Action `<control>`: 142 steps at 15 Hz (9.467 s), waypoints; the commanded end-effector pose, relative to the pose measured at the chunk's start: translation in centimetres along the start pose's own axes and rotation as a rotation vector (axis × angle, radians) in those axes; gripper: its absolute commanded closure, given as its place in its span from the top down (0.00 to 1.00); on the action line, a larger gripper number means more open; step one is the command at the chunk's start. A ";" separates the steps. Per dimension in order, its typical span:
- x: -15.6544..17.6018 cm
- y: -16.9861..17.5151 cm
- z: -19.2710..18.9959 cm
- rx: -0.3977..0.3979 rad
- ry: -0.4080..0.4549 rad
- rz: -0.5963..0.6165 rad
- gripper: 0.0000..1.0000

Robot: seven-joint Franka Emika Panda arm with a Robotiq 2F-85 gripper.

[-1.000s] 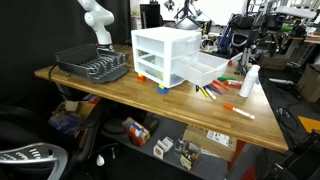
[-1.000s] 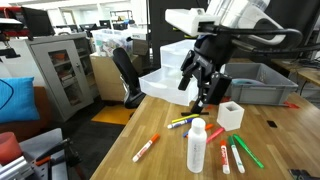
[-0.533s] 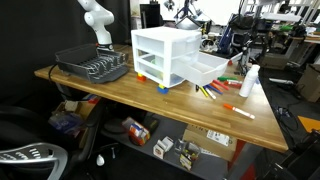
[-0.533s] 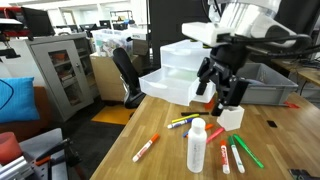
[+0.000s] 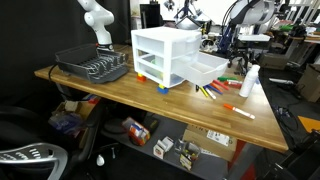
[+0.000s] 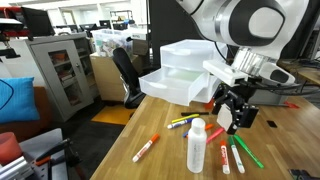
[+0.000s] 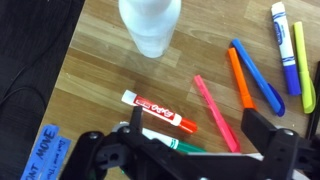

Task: Remove the lid from the spray bottle and put it on the table

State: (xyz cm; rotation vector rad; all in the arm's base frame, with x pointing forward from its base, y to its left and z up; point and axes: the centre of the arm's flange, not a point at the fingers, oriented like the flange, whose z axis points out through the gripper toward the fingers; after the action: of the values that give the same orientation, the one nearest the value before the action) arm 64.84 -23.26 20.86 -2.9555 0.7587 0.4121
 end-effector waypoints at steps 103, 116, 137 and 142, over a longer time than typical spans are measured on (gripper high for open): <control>-12.0 4.5 -2.8 0.098 -0.026 0.113 0.13; -14.5 2.6 -5.3 0.086 -0.041 0.065 0.13; -19.8 -1.0 1.6 0.133 -0.231 0.030 0.13; -23.1 0.1 7.0 0.051 -0.275 0.082 0.13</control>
State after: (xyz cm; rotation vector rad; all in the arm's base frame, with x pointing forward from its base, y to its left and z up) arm 45.80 -12.30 21.58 -2.7002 0.7835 0.7823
